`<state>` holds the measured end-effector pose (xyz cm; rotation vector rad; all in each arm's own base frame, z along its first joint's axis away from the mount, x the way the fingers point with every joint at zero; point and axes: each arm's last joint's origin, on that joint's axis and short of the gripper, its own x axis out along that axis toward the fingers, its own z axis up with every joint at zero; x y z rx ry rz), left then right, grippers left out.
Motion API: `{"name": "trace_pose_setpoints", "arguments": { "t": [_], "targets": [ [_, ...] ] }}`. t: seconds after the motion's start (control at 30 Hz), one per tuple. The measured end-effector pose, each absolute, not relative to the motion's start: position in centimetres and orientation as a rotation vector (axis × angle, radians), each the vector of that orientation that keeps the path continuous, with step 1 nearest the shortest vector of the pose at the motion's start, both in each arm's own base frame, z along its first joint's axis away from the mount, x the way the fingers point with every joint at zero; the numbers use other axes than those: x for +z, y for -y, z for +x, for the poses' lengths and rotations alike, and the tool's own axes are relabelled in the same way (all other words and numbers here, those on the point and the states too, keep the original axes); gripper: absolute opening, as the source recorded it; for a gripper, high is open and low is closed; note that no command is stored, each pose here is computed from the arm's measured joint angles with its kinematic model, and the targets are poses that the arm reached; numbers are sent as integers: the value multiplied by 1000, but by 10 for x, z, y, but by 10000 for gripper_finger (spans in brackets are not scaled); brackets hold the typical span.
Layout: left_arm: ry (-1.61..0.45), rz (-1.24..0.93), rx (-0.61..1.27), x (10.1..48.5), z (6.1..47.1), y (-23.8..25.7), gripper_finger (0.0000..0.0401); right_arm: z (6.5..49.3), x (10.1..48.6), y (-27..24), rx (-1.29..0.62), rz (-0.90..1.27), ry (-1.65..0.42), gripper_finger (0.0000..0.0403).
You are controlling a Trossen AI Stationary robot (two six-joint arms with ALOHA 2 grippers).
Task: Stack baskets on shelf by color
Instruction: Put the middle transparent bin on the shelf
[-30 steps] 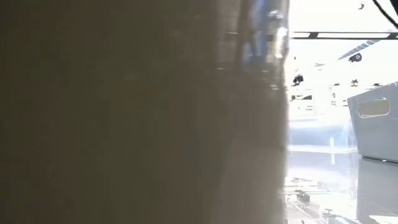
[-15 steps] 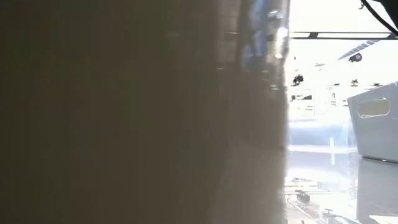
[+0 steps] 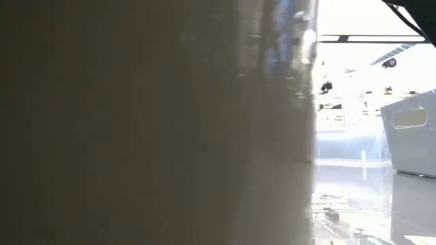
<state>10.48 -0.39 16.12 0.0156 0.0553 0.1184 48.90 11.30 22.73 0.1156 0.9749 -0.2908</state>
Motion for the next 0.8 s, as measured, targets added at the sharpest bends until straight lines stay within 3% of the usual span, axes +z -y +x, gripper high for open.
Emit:
{"name": "trace_pose_setpoints", "arguments": {
  "t": [0.4,0.5,0.67,0.8],
  "targets": [
    [-55,16,118,161,105,4,0,485,188,-73,-318,197,-1136,238],
    [-55,16,118,161,105,4,0,483,182,-71,-323,194,-1160,191],
    [-54,15,118,161,105,4,0,476,182,-68,-346,180,-1223,39],
    [-55,16,118,161,105,4,0,455,194,-62,-501,180,-1318,14]
  ]
}}
